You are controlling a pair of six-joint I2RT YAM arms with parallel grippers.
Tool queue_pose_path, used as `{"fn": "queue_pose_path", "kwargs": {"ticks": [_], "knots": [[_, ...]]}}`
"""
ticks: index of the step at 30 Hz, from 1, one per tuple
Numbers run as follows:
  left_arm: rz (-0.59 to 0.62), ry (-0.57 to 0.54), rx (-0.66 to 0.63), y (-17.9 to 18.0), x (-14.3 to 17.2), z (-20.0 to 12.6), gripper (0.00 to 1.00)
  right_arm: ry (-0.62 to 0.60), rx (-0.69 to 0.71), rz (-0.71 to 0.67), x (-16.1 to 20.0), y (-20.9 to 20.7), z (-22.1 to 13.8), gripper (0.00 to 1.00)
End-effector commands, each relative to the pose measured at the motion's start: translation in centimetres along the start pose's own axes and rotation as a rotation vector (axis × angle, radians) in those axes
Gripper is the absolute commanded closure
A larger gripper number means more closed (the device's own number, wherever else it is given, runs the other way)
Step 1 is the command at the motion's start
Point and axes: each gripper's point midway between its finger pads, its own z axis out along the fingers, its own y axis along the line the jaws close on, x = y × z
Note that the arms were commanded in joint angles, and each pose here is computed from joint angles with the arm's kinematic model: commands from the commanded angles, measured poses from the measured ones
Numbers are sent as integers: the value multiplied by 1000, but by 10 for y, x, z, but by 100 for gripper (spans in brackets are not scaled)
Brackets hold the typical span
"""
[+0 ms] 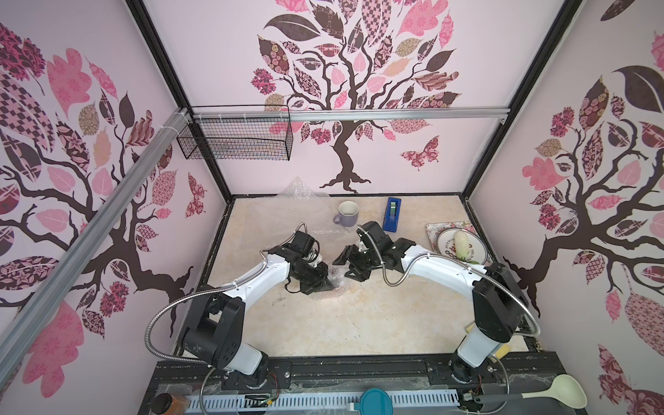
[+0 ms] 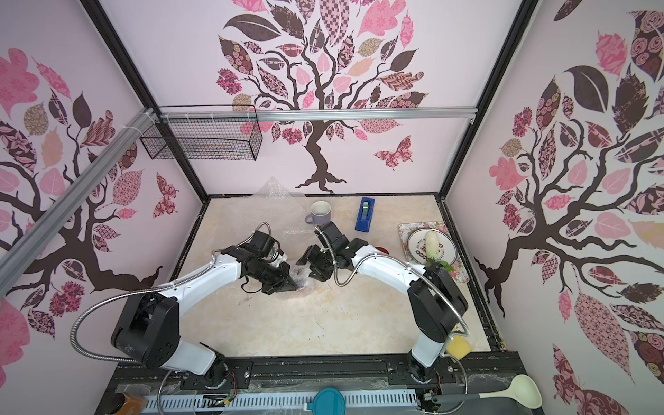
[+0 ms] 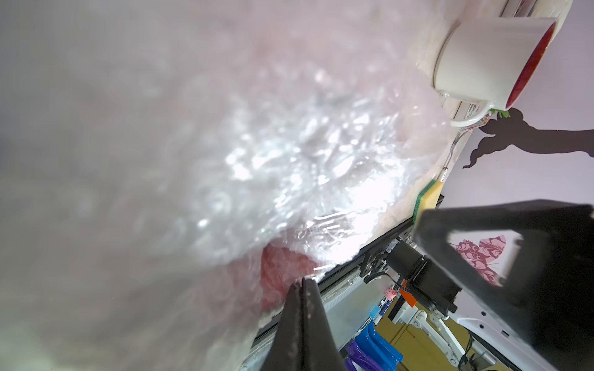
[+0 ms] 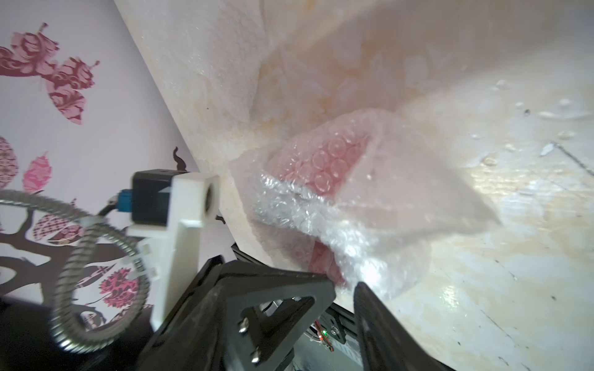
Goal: Wrap mugs in bubble wrap
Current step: Stick the tape on the bubble wrap.
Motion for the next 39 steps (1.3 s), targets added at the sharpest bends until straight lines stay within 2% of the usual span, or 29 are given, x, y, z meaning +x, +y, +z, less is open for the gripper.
{"fn": "queue_pose_path", "kwargs": {"ticks": [1,3,5,8,14,19,26,31,34,37,39], "knots": [[17,-19,-38,3,-8,0,100,9,-64,-32,5,19,-17,55],[24,-26,-32,1,-9,-2,100,52,-64,-35,8,14,-4,75],[26,-27,-32,1,-8,-2,100,77,-66,-39,8,11,8,88],[28,-27,-32,1,-8,-3,100,125,-91,-44,12,12,23,97],[31,-29,-30,1,-6,-3,100,164,-83,-53,22,12,41,99],[37,-42,-28,-2,-9,-7,100,174,32,-21,27,-27,57,100],[57,-60,-18,-11,-12,-15,100,112,228,-39,14,-74,71,100],[104,-122,34,-41,-19,-42,100,80,291,-107,2,-66,74,100],[115,-181,52,-58,-20,-67,99,40,247,-149,-1,-40,60,100],[98,-262,70,-61,-21,-97,98,2,196,-181,-3,-9,35,90],[70,-346,37,-47,-25,-119,91,-38,153,-209,-5,11,10,81]]}}
